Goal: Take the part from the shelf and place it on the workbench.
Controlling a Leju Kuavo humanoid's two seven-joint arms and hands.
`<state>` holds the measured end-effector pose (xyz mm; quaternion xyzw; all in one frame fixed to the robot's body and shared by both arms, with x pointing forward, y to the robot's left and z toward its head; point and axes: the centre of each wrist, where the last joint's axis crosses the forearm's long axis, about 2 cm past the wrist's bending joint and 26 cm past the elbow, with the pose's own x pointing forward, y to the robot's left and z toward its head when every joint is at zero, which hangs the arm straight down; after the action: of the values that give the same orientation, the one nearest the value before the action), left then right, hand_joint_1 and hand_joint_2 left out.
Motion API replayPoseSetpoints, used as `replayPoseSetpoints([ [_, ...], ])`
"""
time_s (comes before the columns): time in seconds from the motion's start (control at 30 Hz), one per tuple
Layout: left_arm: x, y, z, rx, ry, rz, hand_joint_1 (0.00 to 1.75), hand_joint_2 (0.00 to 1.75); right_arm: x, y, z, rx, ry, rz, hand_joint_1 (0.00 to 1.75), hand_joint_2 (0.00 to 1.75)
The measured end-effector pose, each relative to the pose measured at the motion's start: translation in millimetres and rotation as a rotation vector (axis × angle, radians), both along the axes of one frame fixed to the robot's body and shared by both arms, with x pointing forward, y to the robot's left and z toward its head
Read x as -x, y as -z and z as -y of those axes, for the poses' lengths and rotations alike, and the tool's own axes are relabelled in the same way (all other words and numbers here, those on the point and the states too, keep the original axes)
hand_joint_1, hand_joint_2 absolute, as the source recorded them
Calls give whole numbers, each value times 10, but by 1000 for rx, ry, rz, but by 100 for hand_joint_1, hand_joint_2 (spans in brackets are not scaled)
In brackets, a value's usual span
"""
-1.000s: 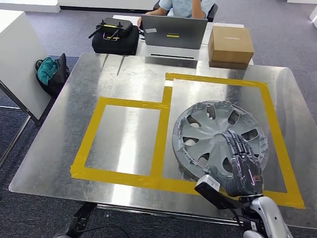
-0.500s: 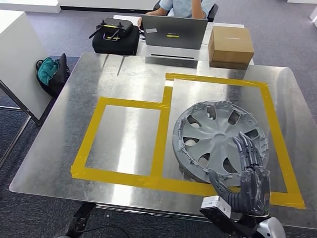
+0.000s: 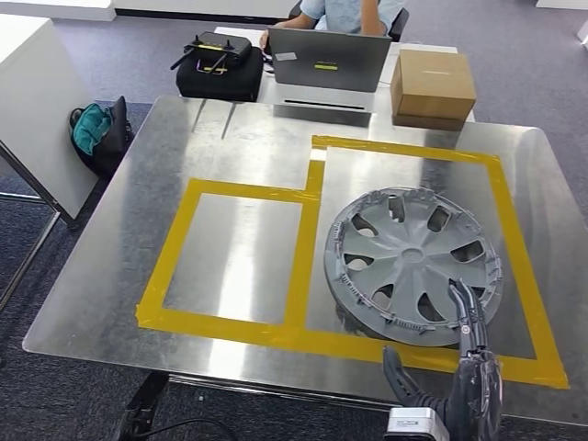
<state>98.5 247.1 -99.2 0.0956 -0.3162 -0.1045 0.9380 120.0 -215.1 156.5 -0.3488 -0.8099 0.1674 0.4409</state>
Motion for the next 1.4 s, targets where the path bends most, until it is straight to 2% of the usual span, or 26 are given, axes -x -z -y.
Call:
replayPoseSetpoints([
  [0.03,14,3,-2,-1,-7,0,0,0,18,6,-13,-26,-4,-9,0,175],
  [0.17,49,13,-37,-9,-31,0,0,0,87,56,-36,-114,-8,-42,0,0],
  [0.37,103,24,-45,-16,-43,-9,0,0,168,147,-45,-149,12,-74,0,0],
  [0.97,78,19,-44,-21,-39,-3,0,0,208,286,-52,-114,49,-111,0,0],
  [1.4,79,18,-40,-28,-33,-2,0,0,208,576,-2,-81,126,-198,0,0],
])
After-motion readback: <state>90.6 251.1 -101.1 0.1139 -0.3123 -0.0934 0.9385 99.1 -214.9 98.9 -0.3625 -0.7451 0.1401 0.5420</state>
